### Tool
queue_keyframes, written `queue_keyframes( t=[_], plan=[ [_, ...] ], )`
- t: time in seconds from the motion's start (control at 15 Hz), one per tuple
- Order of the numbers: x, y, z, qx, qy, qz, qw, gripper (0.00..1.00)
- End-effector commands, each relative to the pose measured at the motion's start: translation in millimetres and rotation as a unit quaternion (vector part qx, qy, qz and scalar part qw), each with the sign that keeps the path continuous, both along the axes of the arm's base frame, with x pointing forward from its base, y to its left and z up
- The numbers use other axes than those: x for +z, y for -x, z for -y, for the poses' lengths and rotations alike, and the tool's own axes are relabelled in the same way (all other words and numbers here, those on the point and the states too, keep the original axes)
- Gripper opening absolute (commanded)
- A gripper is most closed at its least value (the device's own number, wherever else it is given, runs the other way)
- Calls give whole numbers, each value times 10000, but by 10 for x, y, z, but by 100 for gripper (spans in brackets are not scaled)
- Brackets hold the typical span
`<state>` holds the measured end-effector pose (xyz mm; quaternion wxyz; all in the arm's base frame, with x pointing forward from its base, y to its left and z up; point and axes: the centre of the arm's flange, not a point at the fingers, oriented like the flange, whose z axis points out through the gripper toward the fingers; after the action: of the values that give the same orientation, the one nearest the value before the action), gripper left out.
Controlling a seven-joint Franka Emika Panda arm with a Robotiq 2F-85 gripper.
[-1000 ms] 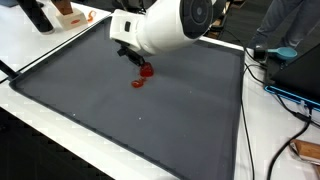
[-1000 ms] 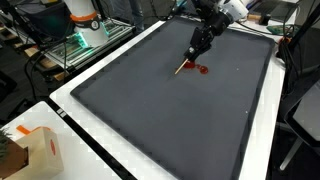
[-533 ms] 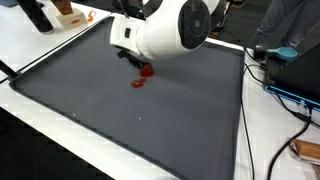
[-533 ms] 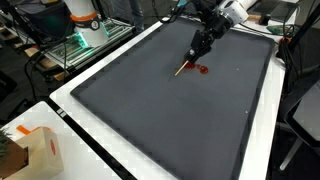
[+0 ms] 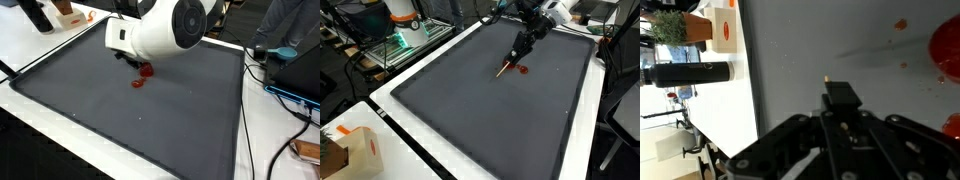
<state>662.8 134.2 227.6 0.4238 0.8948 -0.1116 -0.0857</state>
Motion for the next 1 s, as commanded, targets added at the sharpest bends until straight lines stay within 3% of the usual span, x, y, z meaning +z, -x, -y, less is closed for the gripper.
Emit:
queue_keyframes(
  t=[0.0,0.47,0.93],
  plan=[
    [70,-42,112,210,-230,-144,9994,3],
    [339,-117,386,681,-1161,-236,9906,3],
    [686,-119,655,993,-2382,-305,9656,3]
  ],
)
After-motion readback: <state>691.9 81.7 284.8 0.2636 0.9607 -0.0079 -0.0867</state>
